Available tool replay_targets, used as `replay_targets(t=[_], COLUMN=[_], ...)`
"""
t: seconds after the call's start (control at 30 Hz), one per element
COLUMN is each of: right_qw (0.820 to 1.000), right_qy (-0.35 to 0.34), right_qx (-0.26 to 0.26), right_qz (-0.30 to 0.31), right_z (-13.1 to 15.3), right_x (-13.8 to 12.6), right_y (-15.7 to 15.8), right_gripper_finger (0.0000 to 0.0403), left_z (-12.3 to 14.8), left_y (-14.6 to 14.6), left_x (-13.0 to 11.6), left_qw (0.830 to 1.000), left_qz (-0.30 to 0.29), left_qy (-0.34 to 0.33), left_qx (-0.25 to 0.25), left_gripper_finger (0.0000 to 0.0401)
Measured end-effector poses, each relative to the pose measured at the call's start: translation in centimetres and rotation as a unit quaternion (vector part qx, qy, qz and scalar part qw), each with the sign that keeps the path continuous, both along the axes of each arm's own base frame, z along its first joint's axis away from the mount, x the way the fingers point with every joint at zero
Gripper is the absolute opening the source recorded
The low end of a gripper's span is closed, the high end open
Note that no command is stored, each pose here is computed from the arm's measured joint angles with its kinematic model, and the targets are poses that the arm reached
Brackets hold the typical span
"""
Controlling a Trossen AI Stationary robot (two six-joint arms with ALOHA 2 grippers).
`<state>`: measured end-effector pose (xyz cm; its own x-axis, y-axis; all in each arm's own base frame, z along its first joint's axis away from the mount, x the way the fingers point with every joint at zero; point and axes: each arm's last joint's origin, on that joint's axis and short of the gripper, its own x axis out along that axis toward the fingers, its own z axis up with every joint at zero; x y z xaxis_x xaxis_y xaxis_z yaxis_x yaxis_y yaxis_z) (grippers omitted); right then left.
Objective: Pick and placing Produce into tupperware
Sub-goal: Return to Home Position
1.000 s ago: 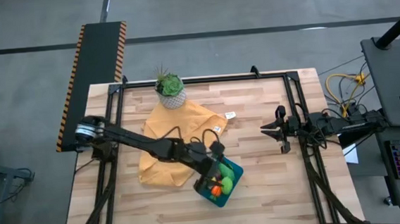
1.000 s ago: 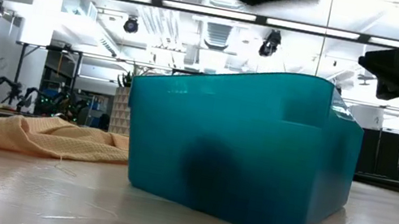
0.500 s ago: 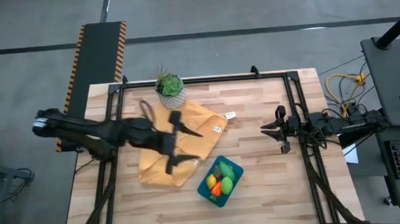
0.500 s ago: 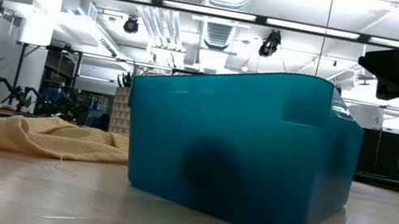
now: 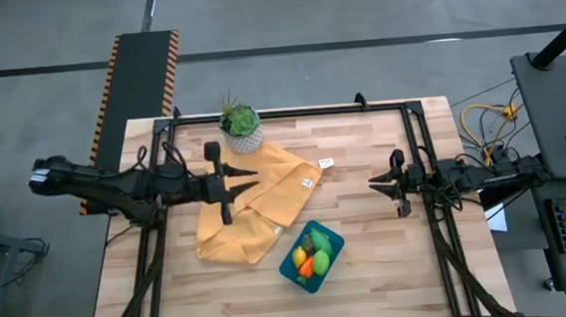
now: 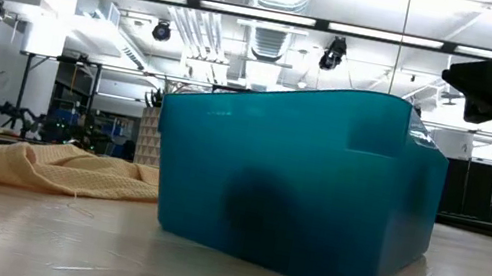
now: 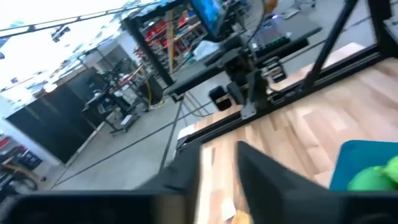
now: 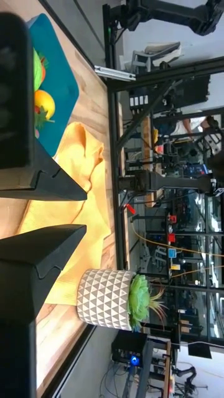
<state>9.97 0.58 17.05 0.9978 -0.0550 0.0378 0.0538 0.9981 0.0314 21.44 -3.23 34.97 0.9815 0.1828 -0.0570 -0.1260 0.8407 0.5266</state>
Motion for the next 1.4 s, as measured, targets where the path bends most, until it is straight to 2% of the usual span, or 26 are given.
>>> replay_targets(t=[0.07,0.13,0.3,0.5,0.63,0.7,0.87,1.0,1.17,1.3,1.4], right_qw=[1.000,1.000,1.000,1.000,1.000,1.000,1.000,1.000,1.000,1.000,1.000], right_qy=[0.000,0.000,0.000,0.001,0.013,0.014,0.014,0.015,0.017,0.017,0.017], right_qx=[0.000,0.000,0.000,0.000,-0.001,-0.001,-0.001,-0.002,-0.002,-0.002,-0.002], right_qz=[0.000,0.000,0.000,0.000,0.000,0.000,0.000,0.000,0.000,0.000,0.000], right_z=[0.0,0.0,0.0,0.0,-0.2,-0.3,-0.3,-0.3,-0.3,-0.3,-0.3], right_x=[0.0,0.0,0.0,0.0,0.0,0.0,0.0,0.0,0.0,0.0,0.0], right_y=[0.0,0.0,0.0,0.0,0.0,0.0,0.0,0.0,0.0,0.0,0.0], right_gripper_finger=[0.0063,0.0063,0.0063,0.0063,0.0063,0.0063,0.0063,0.0063,0.0063,0.0063,0.0063], left_z=[-0.2,-0.2,0.4,0.8,1.3,1.2,-1.7,-5.1,-8.7,-10.7,-11.1], left_y=[0.5,1.0,1.6,2.1,2.5,2.6,2.5,2.5,2.7,2.8,2.9], left_x=[-0.1,0.0,-0.7,-4.7,-7.6,-8.5,-9.4,-10.5,-11.9,-12.5,-13.0], left_qw=[1.000,1.000,1.000,0.998,0.994,0.993,0.993,0.989,0.979,0.976,0.973], left_qz=[0.012,0.021,0.030,0.035,0.036,0.035,0.001,-0.025,-0.032,-0.034,-0.036], left_qy=[-0.001,-0.002,-0.005,0.012,-0.008,-0.017,-0.020,-0.070,-0.119,-0.133,-0.149], left_qx=[-0.001,-0.005,-0.006,-0.050,-0.102,-0.112,-0.117,-0.126,-0.165,-0.171,-0.173], left_gripper_finger=[0.0036,0.0012,0.0004,0.0001,0.0001,0.0001,0.0001,0.0000,0.0000,0.0000,0.0000])
